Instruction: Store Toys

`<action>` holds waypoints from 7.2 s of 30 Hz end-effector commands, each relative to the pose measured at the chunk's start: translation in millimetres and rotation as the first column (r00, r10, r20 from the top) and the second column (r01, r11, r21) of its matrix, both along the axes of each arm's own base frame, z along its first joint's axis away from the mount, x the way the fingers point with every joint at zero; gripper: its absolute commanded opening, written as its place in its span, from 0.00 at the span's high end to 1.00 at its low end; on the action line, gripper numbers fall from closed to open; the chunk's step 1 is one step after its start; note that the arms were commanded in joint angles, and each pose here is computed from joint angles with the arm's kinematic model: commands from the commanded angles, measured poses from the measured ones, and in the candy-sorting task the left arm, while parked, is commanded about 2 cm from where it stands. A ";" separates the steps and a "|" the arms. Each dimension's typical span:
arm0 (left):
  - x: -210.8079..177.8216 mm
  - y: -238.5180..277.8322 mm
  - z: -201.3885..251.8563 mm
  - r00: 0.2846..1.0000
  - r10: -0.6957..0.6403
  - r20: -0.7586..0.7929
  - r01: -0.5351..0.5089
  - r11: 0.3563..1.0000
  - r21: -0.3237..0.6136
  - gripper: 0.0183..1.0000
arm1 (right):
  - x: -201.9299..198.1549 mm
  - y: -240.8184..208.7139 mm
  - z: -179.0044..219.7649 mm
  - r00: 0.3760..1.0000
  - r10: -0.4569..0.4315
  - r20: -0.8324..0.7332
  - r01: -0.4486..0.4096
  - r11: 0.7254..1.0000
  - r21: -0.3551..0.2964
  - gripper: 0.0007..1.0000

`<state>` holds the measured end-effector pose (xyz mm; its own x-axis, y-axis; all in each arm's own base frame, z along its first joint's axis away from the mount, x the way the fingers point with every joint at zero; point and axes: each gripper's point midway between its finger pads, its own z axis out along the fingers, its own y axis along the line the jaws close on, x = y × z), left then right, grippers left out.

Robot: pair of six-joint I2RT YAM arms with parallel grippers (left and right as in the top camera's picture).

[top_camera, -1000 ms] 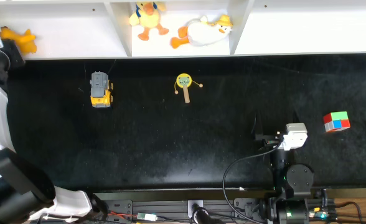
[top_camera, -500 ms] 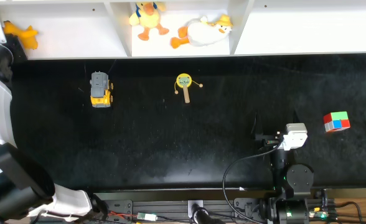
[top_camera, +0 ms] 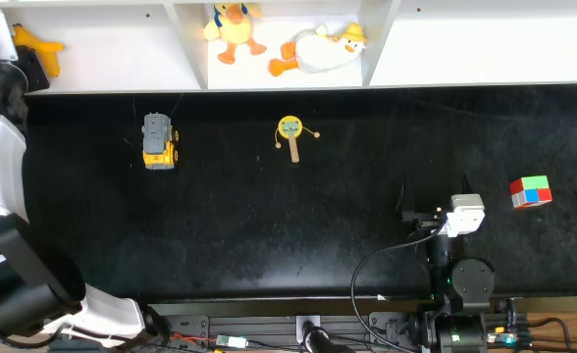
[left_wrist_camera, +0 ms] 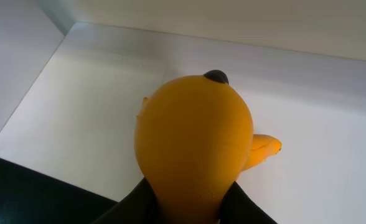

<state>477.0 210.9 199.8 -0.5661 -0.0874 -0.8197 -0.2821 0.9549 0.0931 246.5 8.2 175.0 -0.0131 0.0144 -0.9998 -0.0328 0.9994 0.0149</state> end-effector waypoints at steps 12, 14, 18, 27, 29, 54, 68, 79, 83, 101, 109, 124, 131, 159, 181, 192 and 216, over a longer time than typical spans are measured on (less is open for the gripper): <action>9.4 -1.8 -40.6 0.998 -0.015 -0.069 0.012 0.999 -0.031 0.76 | 0.2 0.7 -3.2 1.000 0.004 0.000 -0.004 1.000 0.007 0.00; 9.9 -1.6 -39.9 0.998 -0.015 -0.065 0.013 0.999 -0.029 0.65 | 0.2 0.7 -3.2 1.000 0.004 0.000 -0.004 1.000 0.007 0.00; 11.6 -0.9 -37.5 0.998 -0.015 -0.054 0.013 1.000 -0.025 0.23 | 0.2 0.7 -3.2 1.000 0.004 0.000 -0.004 1.000 0.007 0.01; 13.6 0.0 -34.7 0.999 -0.014 -0.041 0.013 1.000 -0.019 0.00 | 0.2 0.7 -3.2 1.000 0.004 0.000 -0.004 1.000 0.007 0.00; 13.8 0.1 -34.4 0.999 -0.014 -0.040 0.014 1.000 -0.018 0.00 | 0.2 0.7 -3.2 1.000 0.004 0.000 -0.004 1.000 0.007 0.01; -47.4 -26.4 -28.6 0.994 -0.016 -0.104 0.012 0.999 -0.038 0.00 | 0.2 0.7 -3.2 1.000 0.004 0.000 -0.004 1.000 0.007 0.01; -145.1 -89.3 -61.3 0.974 -0.053 -0.220 0.026 0.992 -0.121 0.00 | 0.2 0.7 -3.2 1.000 0.004 0.000 -0.004 1.000 0.007 0.00; -169.5 -178.6 -82.0 0.918 -0.251 -0.306 0.187 0.956 -0.224 0.00 | 0.2 0.8 -3.3 1.000 0.005 -0.001 -0.005 1.000 0.007 0.00; -168.4 -201.1 -95.1 0.887 -0.308 -0.344 0.230 0.941 -0.248 0.00 | 0.2 0.7 -3.2 1.000 0.004 0.000 -0.004 1.000 0.007 0.01; -126.6 -212.7 -141.7 0.884 -0.310 -0.351 0.220 0.936 -0.274 0.26 | 0.2 0.7 -3.2 1.000 0.004 0.000 -0.004 1.000 0.007 0.00; -124.7 -212.1 -140.8 0.887 -0.308 -0.344 0.221 0.938 -0.269 0.56 | 0.2 0.7 -3.2 1.000 0.004 0.000 -0.004 1.000 0.007 0.00; -154.0 -198.4 -98.5 0.910 -0.244 -0.336 0.188 0.964 -0.189 0.64 | 0.2 0.8 -3.3 1.000 0.005 -0.001 -0.005 1.000 0.007 0.00; -162.8 -200.2 -72.6 0.928 -0.249 -0.277 0.204 0.962 -0.182 0.64 | 0.2 0.7 -3.2 1.000 0.004 0.000 -0.004 1.000 0.007 0.00; -41.5 -196.7 -30.0 0.945 -0.258 -0.199 0.229 0.960 -0.160 0.65 | 0.2 0.7 -3.2 1.000 0.004 0.000 -0.004 1.000 0.007 0.00; -9.9 -195.6 -41.0 0.945 -0.258 -0.202 0.228 0.960 -0.162 0.25 | 0.2 0.7 -3.2 1.000 0.004 0.000 -0.004 1.000 0.007 0.00; -26.3 -191.5 -29.1 0.942 -0.252 -0.221 0.229 0.965 -0.126 0.00 | 0.2 0.7 -3.2 1.000 0.004 0.000 -0.004 1.000 0.007 0.00; -175.8 -200.0 -26.5 0.947 -0.261 0.188 0.270 0.963 -0.022 0.00 | 0.2 0.7 -3.2 1.000 0.004 0.000 -0.004 1.000 0.007 0.00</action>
